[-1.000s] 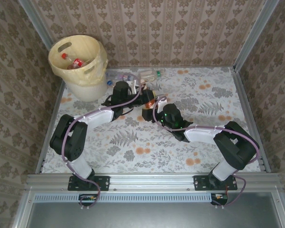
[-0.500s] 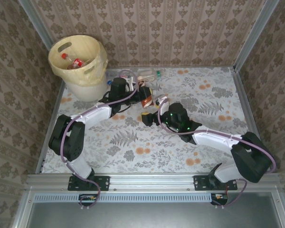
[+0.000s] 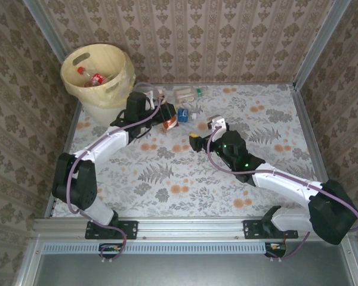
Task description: Put the plastic bottles in the bin
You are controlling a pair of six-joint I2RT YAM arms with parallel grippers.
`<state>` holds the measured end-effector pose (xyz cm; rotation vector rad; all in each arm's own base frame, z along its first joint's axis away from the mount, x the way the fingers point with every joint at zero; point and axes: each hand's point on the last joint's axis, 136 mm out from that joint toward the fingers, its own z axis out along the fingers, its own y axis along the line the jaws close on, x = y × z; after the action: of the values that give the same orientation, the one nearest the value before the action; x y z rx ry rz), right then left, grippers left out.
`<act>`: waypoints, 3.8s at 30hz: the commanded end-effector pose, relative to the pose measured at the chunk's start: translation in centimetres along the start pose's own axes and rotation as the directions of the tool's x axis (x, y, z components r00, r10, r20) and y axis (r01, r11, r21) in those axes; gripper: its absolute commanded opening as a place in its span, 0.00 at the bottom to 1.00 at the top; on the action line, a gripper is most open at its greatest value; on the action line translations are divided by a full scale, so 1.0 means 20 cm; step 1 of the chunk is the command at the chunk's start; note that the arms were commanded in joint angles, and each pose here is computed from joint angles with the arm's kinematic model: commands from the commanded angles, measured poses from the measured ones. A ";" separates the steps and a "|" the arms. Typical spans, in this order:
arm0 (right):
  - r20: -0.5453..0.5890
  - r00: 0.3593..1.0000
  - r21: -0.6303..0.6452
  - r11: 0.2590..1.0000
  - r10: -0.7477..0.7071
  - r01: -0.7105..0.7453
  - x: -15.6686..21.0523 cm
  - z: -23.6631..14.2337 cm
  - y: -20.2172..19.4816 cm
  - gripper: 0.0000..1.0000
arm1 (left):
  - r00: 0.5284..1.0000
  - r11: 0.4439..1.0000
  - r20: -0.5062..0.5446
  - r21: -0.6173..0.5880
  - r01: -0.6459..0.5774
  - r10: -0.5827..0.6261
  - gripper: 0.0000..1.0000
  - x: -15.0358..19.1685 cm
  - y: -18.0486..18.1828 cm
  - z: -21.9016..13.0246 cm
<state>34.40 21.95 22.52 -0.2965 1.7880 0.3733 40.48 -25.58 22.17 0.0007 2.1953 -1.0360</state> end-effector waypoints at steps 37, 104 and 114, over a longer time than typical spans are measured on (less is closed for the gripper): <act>-0.009 0.994 0.184 0.978 0.105 -0.102 0.06 0.03 -0.21 1.00 | 0.740 0.778 0.405 -0.576 -0.251 0.538 0.61 -1.19 -0.28 -1.08; -0.102 0.976 0.167 0.970 0.192 -0.174 0.24 0.05 -0.21 1.00 | 0.856 0.895 0.446 -0.443 -0.040 0.259 1.00 -1.09 0.14 -1.18; -0.088 0.960 0.186 0.952 0.264 -0.245 0.24 0.03 -0.23 1.00 | 0.889 0.871 0.386 -0.491 -0.028 0.246 1.00 -0.81 0.07 -0.92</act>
<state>35.69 18.29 16.97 -0.0056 1.9698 0.3517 42.27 -7.12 38.49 -0.2344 1.9691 -0.3765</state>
